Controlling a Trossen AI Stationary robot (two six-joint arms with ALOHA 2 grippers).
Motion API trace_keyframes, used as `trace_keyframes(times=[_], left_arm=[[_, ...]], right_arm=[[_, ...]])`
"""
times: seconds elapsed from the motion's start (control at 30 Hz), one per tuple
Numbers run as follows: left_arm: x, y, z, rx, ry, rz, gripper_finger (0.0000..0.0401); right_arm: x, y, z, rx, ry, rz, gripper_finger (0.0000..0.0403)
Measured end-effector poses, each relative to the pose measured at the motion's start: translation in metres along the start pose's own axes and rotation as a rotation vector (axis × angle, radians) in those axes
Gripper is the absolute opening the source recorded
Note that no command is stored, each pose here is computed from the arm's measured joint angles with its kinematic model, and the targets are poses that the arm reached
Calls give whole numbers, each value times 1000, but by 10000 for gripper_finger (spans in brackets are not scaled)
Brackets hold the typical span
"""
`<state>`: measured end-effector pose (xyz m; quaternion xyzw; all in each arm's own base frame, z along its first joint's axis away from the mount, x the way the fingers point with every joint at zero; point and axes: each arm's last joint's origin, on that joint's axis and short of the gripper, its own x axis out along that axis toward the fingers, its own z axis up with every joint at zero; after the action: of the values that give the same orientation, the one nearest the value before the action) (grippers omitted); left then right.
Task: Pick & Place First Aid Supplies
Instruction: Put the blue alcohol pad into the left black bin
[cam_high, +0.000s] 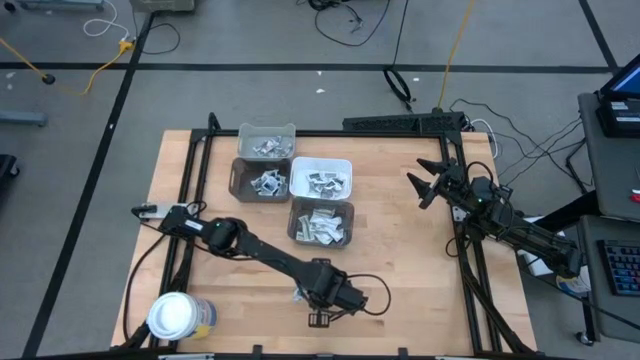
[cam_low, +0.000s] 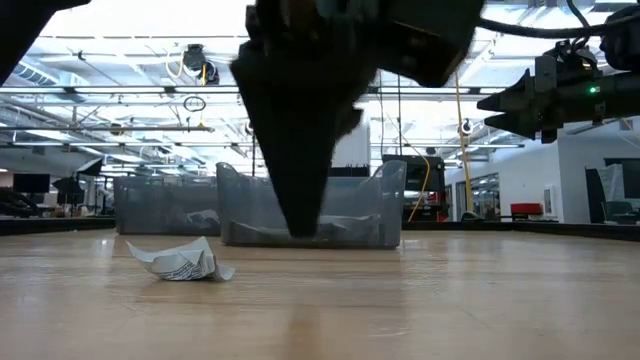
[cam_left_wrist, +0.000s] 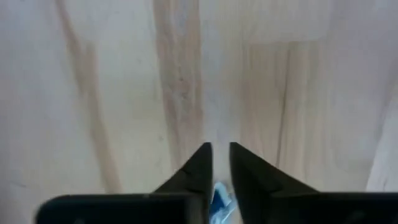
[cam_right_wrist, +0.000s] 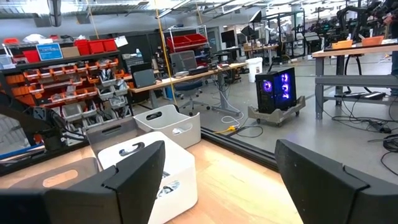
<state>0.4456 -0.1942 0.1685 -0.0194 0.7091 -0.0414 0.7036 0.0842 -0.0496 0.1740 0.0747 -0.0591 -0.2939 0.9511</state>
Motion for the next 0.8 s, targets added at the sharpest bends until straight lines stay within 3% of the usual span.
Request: trace_keyframes(times=[0.2, 0.4, 0.57, 0.8], left_arm=[[-20, 0, -5, 32, -27, -5, 158], [-23, 0, -6, 40, -22, -25, 247], [-19, -1, -7, 39, -13, -20, 282], [-17, 2, -24, 38, 14, -49, 285]], right_arm=[[0, 0, 0, 0, 0, -1, 297], [0, 0, 0, 0, 0, 0, 297], [0, 0, 0, 0, 0, 0, 297], [0, 0, 0, 0, -1, 0, 297]])
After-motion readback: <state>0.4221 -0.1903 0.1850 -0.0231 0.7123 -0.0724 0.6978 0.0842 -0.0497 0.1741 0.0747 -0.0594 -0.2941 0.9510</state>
